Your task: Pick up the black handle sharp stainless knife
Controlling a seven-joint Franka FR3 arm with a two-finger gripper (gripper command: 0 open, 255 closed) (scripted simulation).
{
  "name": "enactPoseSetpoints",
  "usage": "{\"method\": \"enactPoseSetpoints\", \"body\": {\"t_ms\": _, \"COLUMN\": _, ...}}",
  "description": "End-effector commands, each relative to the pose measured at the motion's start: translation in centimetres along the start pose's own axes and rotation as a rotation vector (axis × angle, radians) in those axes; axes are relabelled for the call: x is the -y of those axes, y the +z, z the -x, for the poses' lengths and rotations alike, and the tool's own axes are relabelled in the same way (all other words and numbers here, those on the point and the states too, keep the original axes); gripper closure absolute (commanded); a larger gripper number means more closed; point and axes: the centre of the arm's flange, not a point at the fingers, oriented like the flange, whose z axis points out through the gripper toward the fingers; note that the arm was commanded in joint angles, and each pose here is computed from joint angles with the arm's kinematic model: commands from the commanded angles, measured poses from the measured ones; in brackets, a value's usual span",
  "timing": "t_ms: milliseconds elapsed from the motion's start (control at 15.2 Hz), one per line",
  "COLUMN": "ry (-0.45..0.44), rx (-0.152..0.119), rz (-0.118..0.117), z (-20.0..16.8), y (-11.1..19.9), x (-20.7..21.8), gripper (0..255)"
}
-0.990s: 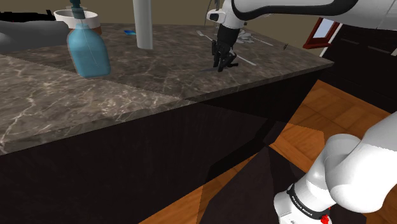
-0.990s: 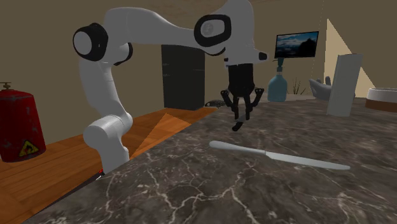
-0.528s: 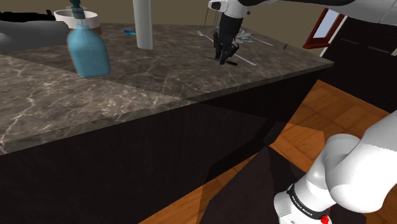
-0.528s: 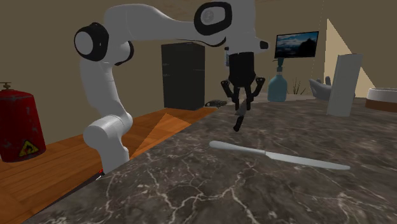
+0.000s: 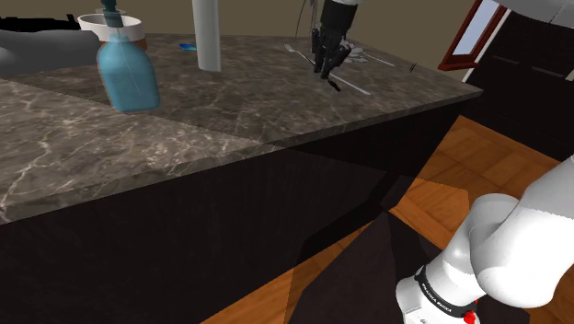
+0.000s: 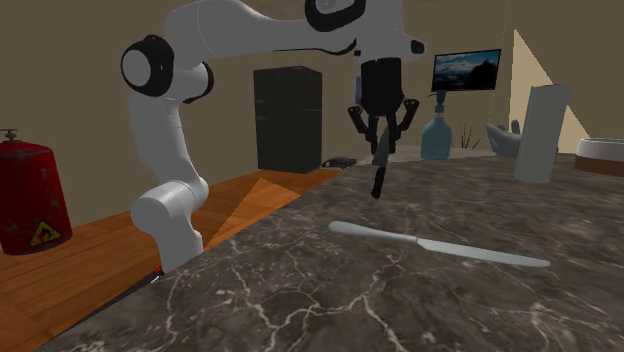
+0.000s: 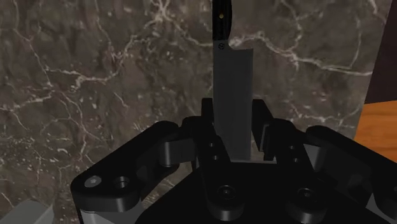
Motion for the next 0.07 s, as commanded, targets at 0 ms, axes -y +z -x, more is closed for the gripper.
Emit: {"method": "enactPoseSetpoints", "body": {"t_ms": 0, "ry": 0.0, "rx": 0.0, "rz": 0.0, "z": -0.04, "y": -0.23, "x": 0.0, "gripper": 255}}
